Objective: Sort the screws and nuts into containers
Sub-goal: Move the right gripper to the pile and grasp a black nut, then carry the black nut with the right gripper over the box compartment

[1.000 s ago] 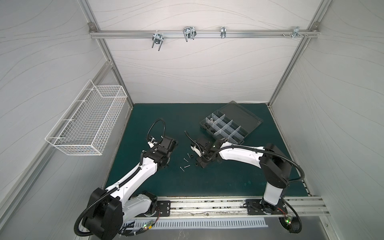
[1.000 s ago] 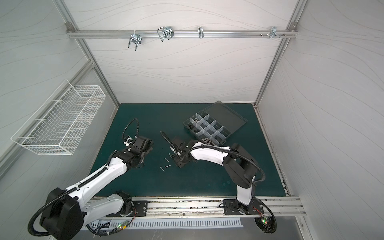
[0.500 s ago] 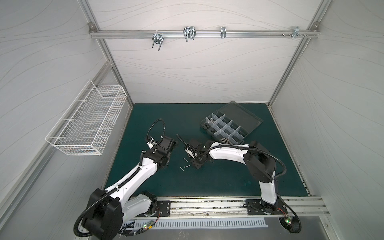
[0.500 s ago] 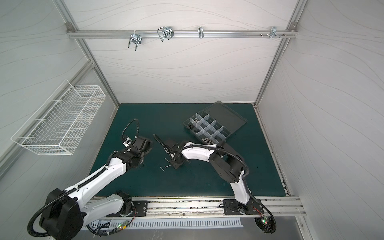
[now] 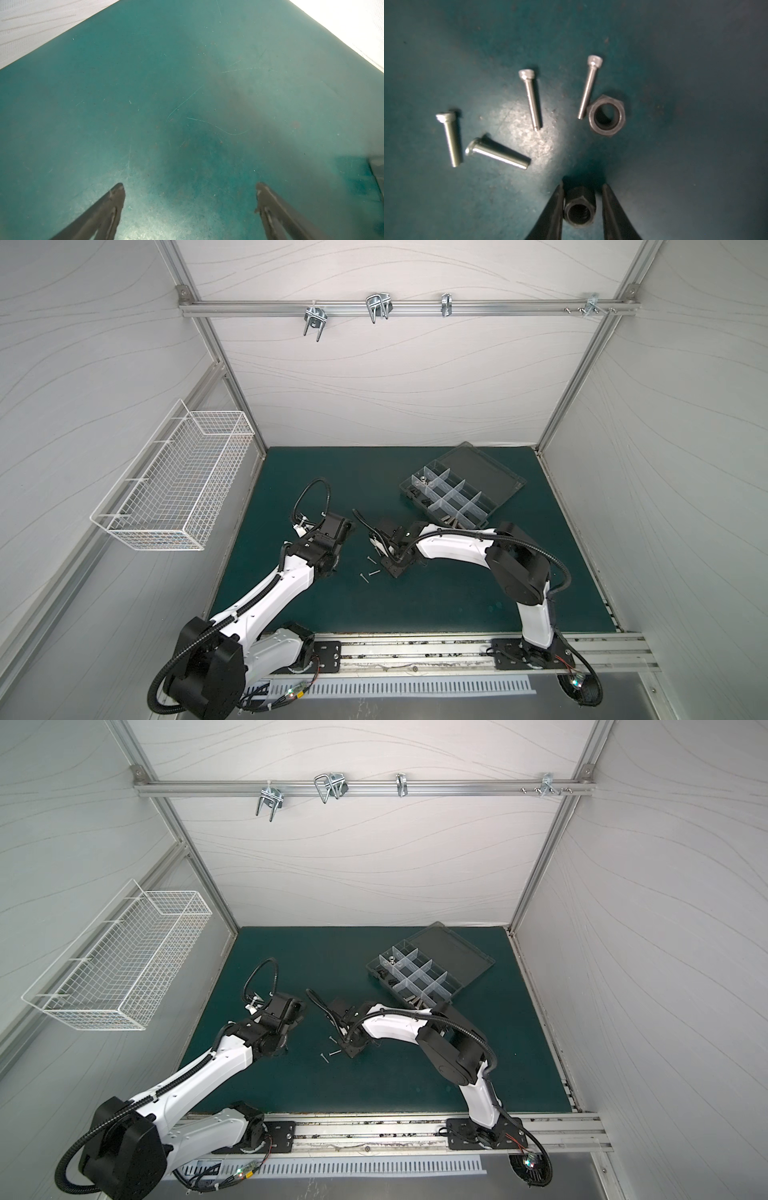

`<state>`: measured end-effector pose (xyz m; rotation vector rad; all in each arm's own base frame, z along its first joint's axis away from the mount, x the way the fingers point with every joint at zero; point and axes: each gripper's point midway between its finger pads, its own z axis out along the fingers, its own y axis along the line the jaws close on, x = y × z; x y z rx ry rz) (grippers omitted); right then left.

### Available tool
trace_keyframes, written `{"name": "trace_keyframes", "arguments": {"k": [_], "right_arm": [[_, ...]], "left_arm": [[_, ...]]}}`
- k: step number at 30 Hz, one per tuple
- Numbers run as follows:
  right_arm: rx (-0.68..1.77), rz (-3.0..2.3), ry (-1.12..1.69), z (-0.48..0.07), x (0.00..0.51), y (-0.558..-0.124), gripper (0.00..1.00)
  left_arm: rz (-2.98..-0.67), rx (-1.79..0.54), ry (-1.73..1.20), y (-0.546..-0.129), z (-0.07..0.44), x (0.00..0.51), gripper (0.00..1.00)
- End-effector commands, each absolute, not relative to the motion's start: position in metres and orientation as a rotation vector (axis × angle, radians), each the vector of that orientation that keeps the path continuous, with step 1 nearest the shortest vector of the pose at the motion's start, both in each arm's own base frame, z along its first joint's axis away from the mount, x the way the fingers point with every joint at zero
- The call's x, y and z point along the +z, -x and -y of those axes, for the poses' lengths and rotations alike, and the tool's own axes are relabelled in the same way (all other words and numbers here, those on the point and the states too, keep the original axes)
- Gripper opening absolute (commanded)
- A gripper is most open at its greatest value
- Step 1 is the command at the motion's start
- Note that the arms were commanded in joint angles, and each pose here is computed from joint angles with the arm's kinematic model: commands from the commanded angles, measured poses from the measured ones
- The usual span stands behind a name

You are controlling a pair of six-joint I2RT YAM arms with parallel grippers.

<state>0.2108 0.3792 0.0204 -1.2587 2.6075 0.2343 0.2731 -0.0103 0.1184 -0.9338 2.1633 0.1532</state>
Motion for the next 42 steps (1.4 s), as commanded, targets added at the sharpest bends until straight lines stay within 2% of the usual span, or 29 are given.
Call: {"name": "trace_keyframes", "arguments": {"k": [1, 17, 22, 28, 36, 42], "right_arm": [[0.139, -2.737, 1.306, -0.348, 0.001, -0.188, 0.29], [0.057, -2.762, 1.313, -0.332, -0.007, -0.186, 0.3], [0.061, -2.753, 1.308, -0.336, -0.009, -0.189, 0.25], [0.082, -2.735, 1.263, -0.341, 0.001, -0.196, 0.1], [0.188, -2.684, 1.071, -0.331, 0.052, -0.224, 0.0], [0.241, -2.623, 0.817, -0.296, 0.108, -0.267, 0.0]], "left_arm": [[-2.136, 0.164, 0.97, -0.271, 0.005, 0.12, 0.99], [-2.135, 0.166, 0.974, -0.271, 0.004, 0.119, 0.99], [-2.137, 0.169, 0.967, -0.271, 0.004, 0.119, 0.99], [-2.135, 0.173, 0.968, -0.269, 0.002, 0.119, 0.99], [-2.134, 0.174, 0.967, -0.269, 0.002, 0.119, 0.99], [-2.142, 0.167, 0.963, -0.271, 0.004, 0.118, 0.99]]}}
